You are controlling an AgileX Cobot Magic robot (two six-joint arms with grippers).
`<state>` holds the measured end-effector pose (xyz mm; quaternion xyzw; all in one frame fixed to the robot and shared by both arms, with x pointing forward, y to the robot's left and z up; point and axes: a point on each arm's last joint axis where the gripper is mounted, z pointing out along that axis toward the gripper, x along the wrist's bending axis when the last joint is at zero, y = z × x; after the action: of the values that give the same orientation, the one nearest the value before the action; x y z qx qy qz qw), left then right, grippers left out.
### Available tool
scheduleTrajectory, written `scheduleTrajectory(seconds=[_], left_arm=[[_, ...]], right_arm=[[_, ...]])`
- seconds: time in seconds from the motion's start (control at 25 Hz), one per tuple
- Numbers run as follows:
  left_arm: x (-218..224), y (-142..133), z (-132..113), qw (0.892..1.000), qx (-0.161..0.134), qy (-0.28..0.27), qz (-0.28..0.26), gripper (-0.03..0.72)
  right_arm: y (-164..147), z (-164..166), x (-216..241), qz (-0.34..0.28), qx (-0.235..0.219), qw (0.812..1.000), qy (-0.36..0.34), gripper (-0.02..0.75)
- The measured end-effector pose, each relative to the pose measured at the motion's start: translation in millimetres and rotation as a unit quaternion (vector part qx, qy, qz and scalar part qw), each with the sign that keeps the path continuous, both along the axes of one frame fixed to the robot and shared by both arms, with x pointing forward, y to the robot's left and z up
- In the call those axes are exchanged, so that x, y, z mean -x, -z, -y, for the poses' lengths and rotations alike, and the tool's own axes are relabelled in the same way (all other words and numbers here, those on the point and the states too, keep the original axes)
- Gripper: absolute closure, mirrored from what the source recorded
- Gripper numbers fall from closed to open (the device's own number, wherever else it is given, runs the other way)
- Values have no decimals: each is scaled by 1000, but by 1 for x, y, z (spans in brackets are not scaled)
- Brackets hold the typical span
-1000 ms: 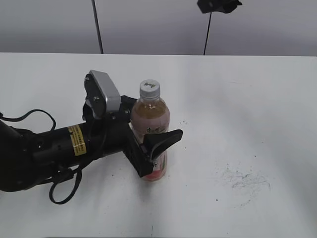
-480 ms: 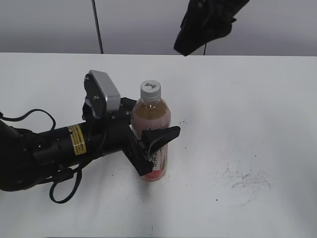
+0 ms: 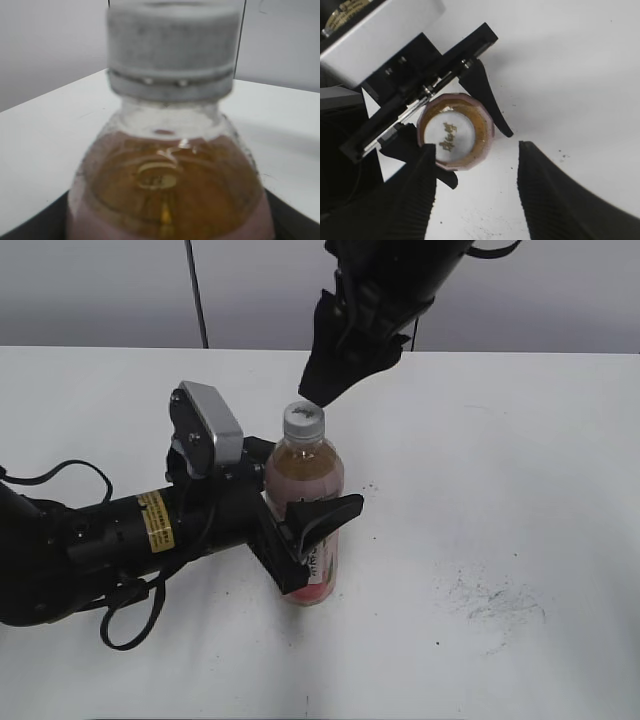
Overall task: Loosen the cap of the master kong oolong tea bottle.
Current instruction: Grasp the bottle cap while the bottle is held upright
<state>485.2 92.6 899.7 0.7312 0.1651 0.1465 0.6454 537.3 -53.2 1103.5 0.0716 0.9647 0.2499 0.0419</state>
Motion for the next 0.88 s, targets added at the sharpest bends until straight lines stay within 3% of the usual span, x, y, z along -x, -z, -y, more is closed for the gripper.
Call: scheduleTrajectory(seconds=[0.4,0.76,0.88], left_arm=[[-1,0,0,1000,1,-4,-2,246],[-1,0,0,1000,2,-4,-2,246],[-1,0,0,1000,2,-4,-2,246]], right_arm=[[3,-3,3,-38,-8,999,20,255],[25,-19,5,-56,21,998,0,257],[27,-20,3,-58,25,998,7,313]])
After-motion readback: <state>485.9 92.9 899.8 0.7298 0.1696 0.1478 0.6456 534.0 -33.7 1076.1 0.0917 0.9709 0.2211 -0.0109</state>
